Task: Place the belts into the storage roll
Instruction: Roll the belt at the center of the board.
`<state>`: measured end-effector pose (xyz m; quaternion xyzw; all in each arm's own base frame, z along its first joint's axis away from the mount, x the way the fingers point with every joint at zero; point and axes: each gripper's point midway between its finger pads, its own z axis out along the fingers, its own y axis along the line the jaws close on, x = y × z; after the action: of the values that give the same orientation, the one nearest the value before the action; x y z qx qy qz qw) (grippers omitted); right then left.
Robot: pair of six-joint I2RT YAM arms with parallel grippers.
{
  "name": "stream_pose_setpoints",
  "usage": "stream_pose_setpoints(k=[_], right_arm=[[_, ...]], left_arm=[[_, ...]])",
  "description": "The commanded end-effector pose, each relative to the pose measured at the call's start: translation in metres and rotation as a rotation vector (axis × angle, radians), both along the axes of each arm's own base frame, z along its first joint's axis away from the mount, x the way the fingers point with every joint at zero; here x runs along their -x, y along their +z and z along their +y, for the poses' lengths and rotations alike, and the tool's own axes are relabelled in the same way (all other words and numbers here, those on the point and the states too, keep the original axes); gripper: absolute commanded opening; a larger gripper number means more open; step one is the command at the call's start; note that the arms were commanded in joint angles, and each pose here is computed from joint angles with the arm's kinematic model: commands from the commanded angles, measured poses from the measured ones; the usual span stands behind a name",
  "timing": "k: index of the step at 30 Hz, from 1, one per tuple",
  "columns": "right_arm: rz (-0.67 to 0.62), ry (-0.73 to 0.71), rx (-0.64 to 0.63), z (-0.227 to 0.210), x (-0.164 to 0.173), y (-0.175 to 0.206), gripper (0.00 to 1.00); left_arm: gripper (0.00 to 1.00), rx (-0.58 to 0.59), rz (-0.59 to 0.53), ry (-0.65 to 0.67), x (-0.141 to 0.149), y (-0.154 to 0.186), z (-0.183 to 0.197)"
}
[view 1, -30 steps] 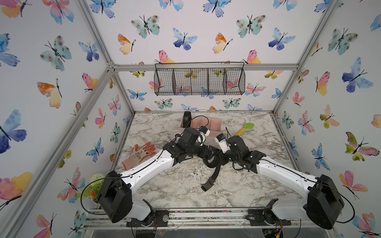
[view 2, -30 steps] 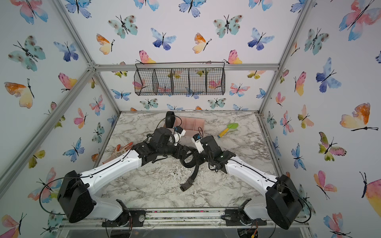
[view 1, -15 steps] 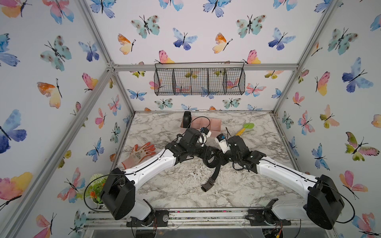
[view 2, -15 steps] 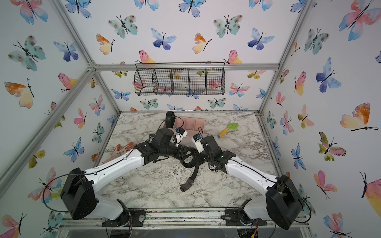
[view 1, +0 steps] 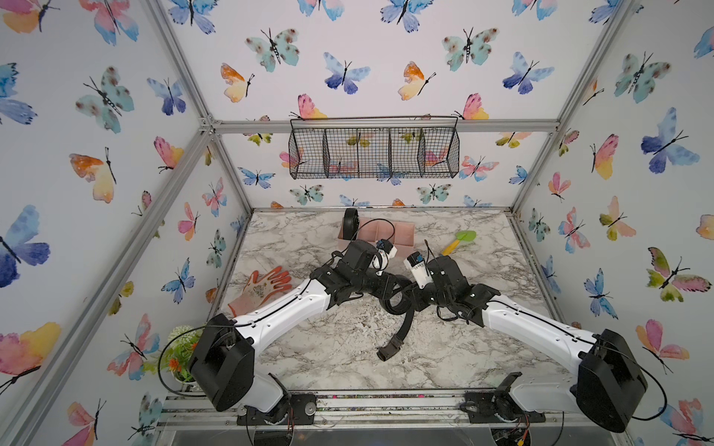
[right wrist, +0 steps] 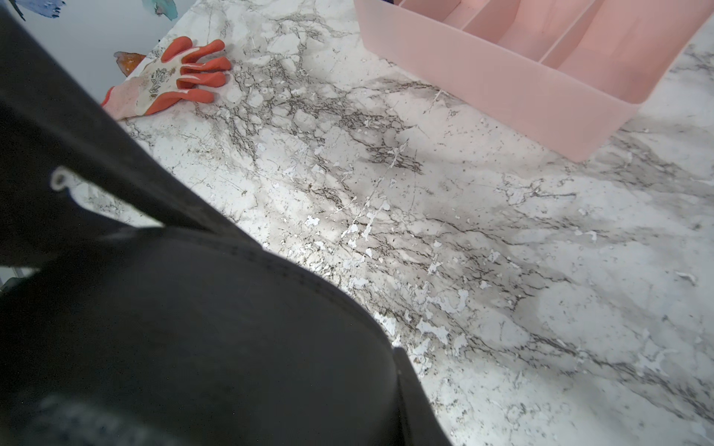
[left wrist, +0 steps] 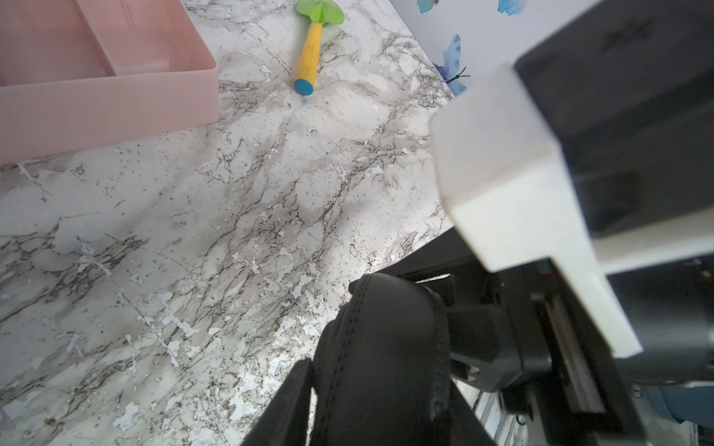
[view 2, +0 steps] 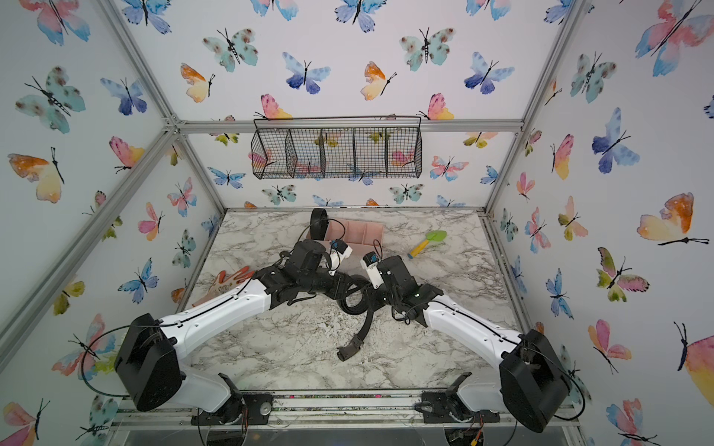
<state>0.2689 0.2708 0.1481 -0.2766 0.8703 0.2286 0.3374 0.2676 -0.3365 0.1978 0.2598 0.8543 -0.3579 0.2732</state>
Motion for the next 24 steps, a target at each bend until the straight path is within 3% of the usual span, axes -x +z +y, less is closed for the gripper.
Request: stream_pose_setpoints(k=[1, 18, 24], right_arm=[[-0.032, 0.08, -0.053, 0.011, 0.008, 0.016, 0.03], [-0.045, 0.147, -0.03, 0.015, 0.011, 0.02, 0.04], [-0.03, 0.107, -0.054, 0.016, 0.008, 0.021, 0.16]], left_arm=[[0.4, -0.009, -0.003, -0.033, -0.002, 0.003, -0.004], [0.25, -0.033, 0.025, -0.079, 0.002, -0.001, -0.007], [0.22, -0.037, -0.029, -0.054, -0.002, 0.014, -0.002]])
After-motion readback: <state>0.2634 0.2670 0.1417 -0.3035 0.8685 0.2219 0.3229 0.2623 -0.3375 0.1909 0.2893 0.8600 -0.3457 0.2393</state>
